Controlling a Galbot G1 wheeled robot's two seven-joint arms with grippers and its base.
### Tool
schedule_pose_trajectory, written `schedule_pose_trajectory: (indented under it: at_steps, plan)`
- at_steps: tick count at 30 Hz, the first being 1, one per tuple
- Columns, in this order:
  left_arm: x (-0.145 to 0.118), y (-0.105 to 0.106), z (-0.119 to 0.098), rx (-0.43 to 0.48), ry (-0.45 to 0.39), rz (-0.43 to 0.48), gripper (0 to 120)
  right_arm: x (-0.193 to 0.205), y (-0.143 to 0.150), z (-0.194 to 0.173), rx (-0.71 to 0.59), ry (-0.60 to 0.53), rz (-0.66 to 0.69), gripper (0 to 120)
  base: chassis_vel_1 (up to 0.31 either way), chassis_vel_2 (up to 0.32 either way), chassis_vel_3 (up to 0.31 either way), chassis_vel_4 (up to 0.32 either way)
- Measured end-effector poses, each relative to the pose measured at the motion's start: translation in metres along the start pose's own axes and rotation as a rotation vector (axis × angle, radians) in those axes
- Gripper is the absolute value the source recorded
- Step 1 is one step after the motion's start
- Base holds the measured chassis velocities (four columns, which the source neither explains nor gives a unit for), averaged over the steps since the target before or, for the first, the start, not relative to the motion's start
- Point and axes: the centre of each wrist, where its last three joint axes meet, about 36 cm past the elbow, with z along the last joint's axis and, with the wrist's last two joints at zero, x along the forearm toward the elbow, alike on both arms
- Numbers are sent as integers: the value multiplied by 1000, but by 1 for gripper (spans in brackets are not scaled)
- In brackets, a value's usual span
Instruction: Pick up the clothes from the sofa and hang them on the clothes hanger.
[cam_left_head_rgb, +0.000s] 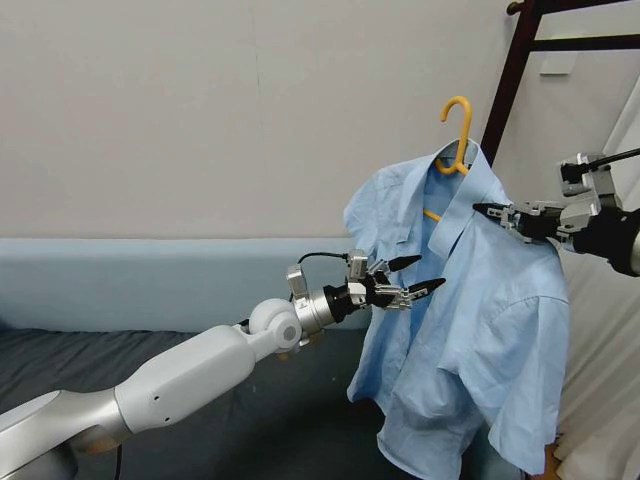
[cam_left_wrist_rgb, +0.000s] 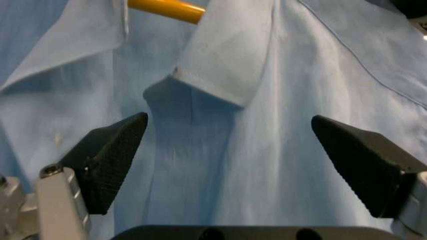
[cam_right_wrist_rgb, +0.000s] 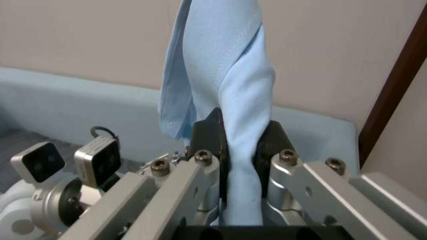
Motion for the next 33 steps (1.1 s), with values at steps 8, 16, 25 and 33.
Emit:
schedule_pose_trajectory:
  at_steps: [8,16,25,33]
  plan:
    - [-19,9,-3,-11,-22,-2,91,0,1,1,10,7,1,8,0,0,0,0]
    - [-16,11,-7,-26,-42,-14,64,-2,-3,2,20,18,13,8,0,0,0,0]
    - [-10,14,-9,-36,-47,-28,33,-5,-4,4,20,21,14,8,0,0,0,0]
    - [-5,15,-15,-50,-40,-30,1,-5,-4,4,22,23,6,8,0,0,0,0]
